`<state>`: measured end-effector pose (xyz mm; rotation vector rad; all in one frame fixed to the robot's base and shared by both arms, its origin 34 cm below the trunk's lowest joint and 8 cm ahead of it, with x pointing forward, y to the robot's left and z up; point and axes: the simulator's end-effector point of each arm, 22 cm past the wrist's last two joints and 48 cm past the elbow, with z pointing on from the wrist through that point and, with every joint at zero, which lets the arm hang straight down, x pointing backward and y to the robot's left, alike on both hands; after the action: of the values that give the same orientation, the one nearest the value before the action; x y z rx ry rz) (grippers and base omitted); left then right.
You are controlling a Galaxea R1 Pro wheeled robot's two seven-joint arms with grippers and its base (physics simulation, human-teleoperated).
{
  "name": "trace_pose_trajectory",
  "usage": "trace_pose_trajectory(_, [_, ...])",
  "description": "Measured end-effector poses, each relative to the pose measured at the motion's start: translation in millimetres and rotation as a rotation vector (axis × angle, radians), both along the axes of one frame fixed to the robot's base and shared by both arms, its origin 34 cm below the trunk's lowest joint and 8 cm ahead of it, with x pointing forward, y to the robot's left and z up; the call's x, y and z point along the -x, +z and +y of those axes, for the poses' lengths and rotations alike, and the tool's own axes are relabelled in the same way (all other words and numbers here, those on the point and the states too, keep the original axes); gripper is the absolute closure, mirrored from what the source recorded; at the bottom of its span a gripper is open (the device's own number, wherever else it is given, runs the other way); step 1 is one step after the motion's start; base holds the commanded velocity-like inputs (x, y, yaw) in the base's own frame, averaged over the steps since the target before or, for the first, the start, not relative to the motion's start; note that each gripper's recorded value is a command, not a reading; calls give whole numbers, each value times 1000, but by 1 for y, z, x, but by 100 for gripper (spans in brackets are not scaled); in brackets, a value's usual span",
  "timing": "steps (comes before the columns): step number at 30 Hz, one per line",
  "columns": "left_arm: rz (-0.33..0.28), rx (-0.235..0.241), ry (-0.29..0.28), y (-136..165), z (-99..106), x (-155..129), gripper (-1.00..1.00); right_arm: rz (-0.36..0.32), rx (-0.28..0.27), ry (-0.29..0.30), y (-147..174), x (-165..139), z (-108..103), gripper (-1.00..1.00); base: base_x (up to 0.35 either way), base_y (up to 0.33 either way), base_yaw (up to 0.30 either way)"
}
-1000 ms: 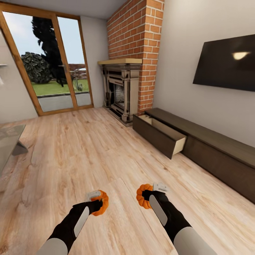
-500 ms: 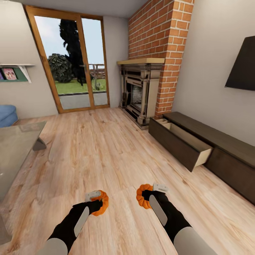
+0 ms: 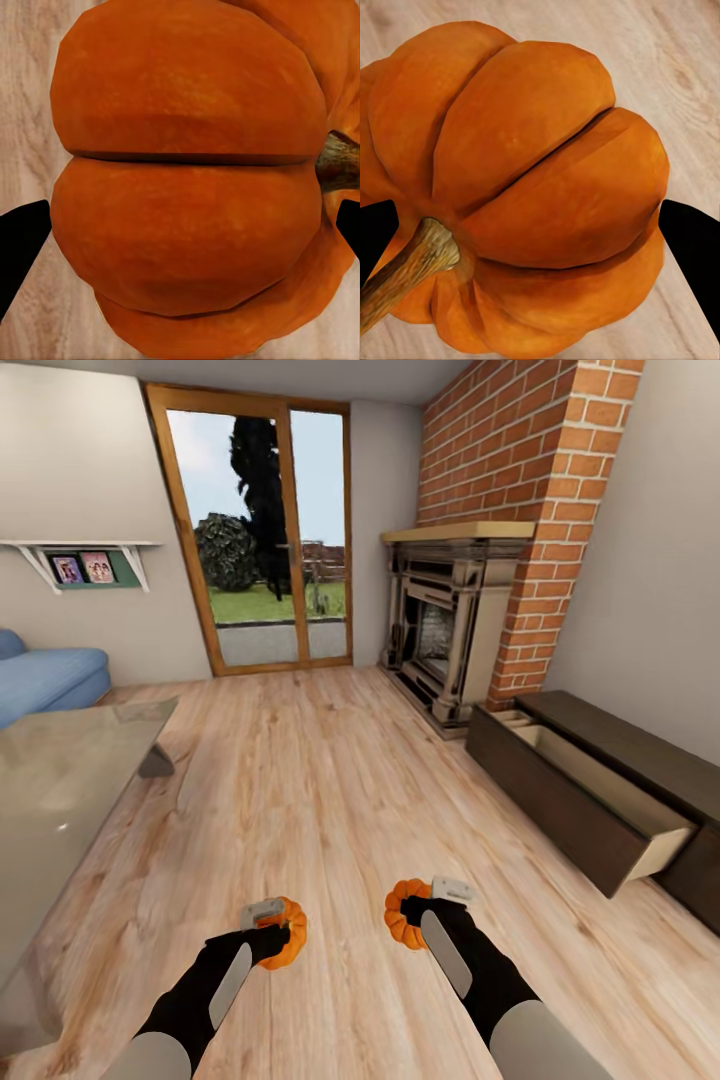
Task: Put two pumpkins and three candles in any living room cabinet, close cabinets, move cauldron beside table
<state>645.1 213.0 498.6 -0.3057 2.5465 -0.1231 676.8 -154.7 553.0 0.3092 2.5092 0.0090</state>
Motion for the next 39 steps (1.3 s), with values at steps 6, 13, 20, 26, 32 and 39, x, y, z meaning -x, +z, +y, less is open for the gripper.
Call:
trace_pose_trajectory(6, [0,1,0,0,0,0,100,0,-1,1,0,0,1,100,338,0,16])
trace_pose_trajectory(13, [-1,1,1,0,0,0,100,-1,-1,1,1,0,1,100,338,0,45])
trace_pose_trajectory(20, [0,0,1,0,0,0,100,-2,-2,1,1,0,1,100,338,0,266])
trace_pose_trajectory(26, [0,1,1,0,0,0,100,-2,-3,1,1,0,1,100,338,0,141])
trace_pose_trajectory(32, [0,0,1,0,1,0,100,-2,-4,3,1,0,2,100,338,0,6])
trace_pose_trajectory(39, [0,0,1,0,0,0,100,-2,-6,4,1,-1,2,100,338,0,0])
